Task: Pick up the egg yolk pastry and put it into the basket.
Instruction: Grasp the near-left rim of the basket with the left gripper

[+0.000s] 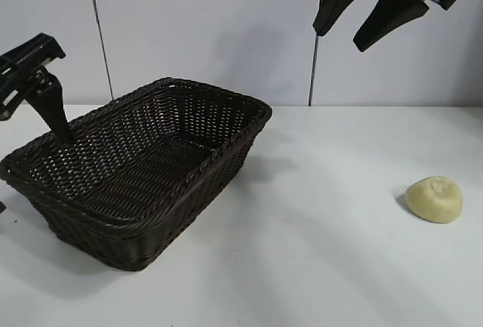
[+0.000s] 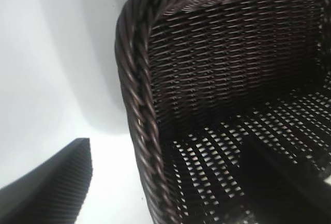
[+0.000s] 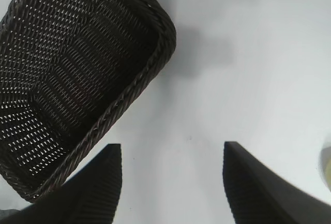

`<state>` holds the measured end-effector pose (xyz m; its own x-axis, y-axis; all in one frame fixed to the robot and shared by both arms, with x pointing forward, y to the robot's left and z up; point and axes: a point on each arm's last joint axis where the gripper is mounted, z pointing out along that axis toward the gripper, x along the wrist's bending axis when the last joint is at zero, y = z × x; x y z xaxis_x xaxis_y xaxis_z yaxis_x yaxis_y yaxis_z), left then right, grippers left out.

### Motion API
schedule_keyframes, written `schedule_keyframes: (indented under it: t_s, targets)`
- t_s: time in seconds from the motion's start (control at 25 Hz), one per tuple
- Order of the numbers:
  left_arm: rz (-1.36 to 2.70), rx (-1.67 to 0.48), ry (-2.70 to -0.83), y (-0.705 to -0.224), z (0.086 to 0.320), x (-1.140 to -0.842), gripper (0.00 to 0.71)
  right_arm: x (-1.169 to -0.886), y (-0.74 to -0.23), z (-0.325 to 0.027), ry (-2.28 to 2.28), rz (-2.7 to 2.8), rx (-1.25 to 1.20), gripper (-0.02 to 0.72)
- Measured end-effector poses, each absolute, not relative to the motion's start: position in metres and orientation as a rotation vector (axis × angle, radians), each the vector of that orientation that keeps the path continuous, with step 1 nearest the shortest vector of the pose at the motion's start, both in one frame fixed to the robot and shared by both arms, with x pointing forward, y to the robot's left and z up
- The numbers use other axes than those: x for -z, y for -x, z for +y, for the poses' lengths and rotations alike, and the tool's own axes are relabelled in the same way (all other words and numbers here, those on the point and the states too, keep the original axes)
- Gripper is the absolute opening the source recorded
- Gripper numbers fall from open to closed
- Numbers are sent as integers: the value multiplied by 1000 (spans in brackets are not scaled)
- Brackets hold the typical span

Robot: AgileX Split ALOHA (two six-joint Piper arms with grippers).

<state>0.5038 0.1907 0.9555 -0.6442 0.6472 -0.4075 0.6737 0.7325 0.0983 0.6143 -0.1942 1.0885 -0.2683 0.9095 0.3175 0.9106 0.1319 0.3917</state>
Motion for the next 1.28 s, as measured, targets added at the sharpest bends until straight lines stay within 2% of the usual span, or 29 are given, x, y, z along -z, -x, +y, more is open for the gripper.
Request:
schedule_keyframes:
  t_s: [0.24,0.4,0.64,1.0,1.28]
  targets:
    - [2555,82,-1018,-511,188,-934,567,-1089,-614,-194,1899,-2362,820,424]
    - [2557,83,-1017,-511,188,-933,549,-1089,-614,-194,1899,-2362,820,424]
    - [2558,83,-1017,-511,188,-932,346,-1089,-614,-194,1899,-2362,820,424]
    - [2569,89,-1010,-510,188,-932,120,-1088,-614,-194,1896,-2361,813,424]
    - [2582,92,-1021,-509,189,-932,99,-1088,-613,-194,1894,-2361,808,424]
